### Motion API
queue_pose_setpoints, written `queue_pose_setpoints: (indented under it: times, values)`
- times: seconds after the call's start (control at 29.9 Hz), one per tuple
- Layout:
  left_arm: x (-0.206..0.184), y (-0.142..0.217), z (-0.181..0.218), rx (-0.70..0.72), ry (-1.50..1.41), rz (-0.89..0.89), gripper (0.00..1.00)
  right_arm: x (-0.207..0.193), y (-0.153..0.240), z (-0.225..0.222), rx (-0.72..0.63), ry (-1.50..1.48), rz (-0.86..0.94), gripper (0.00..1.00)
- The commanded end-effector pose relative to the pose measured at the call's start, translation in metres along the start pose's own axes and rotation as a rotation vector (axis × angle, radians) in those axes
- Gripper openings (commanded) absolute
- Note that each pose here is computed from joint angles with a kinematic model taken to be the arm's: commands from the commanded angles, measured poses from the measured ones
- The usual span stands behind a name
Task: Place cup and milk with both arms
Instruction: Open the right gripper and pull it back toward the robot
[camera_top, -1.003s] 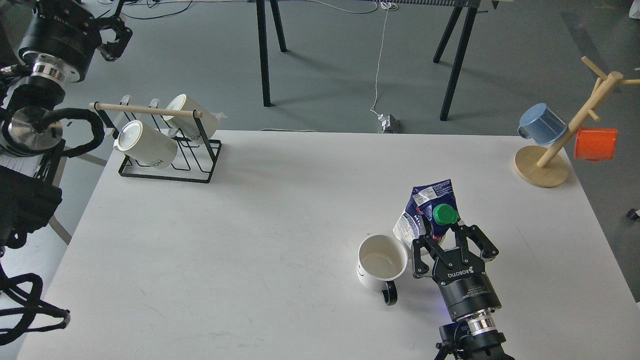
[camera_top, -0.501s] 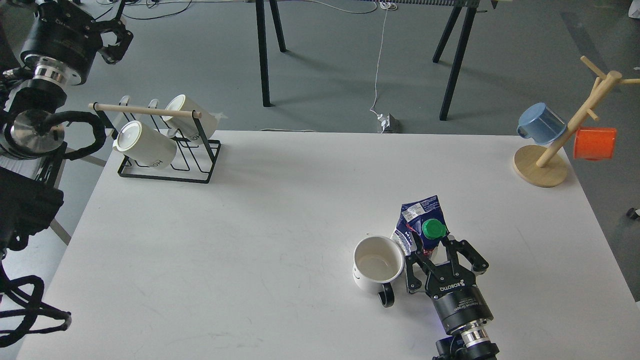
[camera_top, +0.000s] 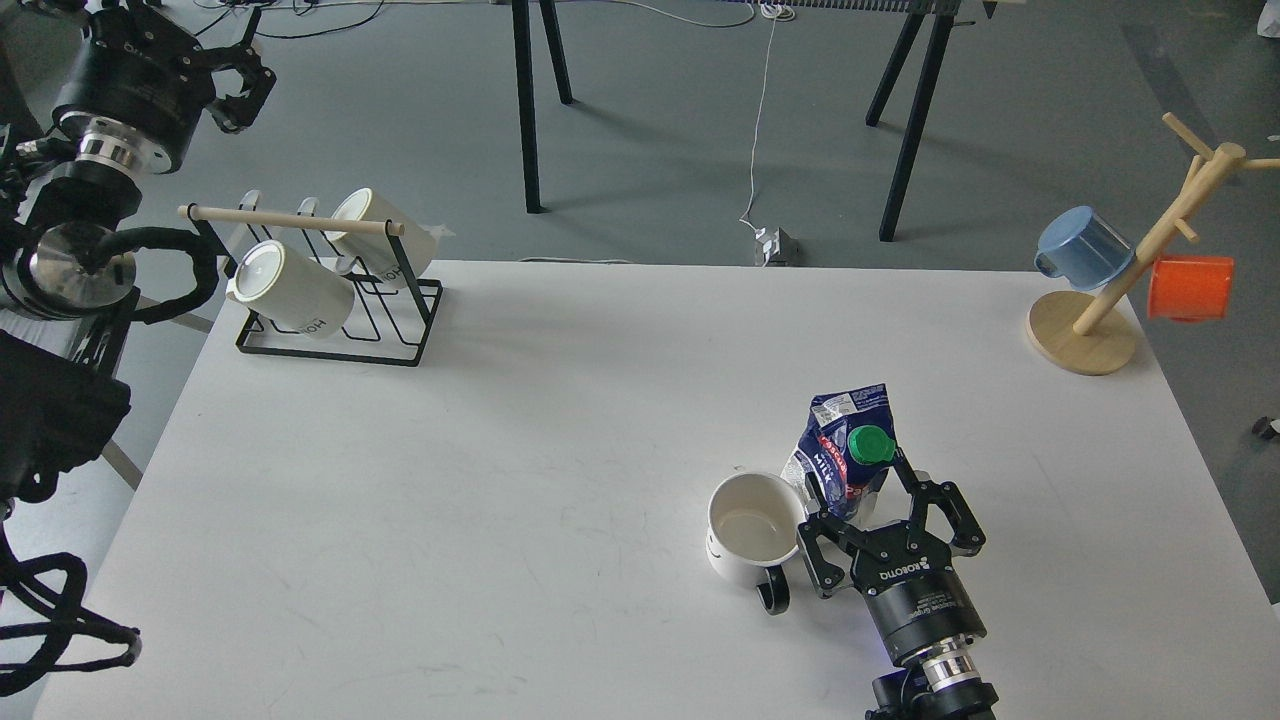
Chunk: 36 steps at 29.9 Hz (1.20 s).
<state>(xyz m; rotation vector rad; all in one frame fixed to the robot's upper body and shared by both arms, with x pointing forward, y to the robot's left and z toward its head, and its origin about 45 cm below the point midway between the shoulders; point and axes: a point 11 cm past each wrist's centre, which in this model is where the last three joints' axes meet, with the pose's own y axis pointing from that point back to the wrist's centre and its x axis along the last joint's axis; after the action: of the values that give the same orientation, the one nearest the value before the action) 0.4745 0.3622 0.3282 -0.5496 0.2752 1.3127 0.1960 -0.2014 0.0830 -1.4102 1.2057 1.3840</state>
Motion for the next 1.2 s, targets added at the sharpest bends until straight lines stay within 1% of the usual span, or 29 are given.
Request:
queue_pose_setpoints:
  times: [0.0, 0.3, 0.47, 0.64, 0.8, 0.87, 0.94, 1.0, 1.17]
  values:
    - [-0.002, -0.001, -0.003, 0.004, -0.004, -0.003, 1.0, 0.001, 0.003, 0.001, -0.003, 0.0, 0.006, 0.96]
    - [-0.001, -0.002, 0.0, -0.001, -0.003, 0.001, 1.0, -0.017, 0.017, 0.005, 0.001, -0.036, -0.028, 0.97]
    - [-0.003, -0.004, 0.003, -0.006, -0.005, -0.003, 1.0, -0.011, 0.031, 0.006, 0.005, -0.04, 0.004, 0.97]
    - [-0.004, -0.005, 0.004, -0.006, -0.006, -0.006, 1.0, -0.007, 0.036, -0.001, 0.004, -0.017, 0.02, 0.99]
    - [-0.005, -0.005, 0.005, -0.009, -0.006, -0.007, 1.0, 0.001, 0.052, -0.015, 0.013, 0.016, 0.061, 0.99]
    - [-0.004, -0.006, 0.006, -0.013, -0.006, -0.006, 1.0, 0.0, 0.057, -0.03, 0.034, 0.044, 0.067, 0.99]
    - [-0.002, -0.005, 0.011, -0.019, -0.008, -0.004, 1.0, -0.011, 0.054, -0.049, 0.062, 0.082, 0.038, 0.99]
    - [0.003, -0.003, 0.02, -0.028, -0.019, 0.002, 1.0, -0.024, 0.053, -0.084, 0.092, 0.166, 0.01, 0.99]
    - [0.009, 0.0, 0.029, -0.033, -0.037, 0.005, 1.0, -0.088, 0.046, -0.168, 0.125, 0.401, -0.097, 0.99]
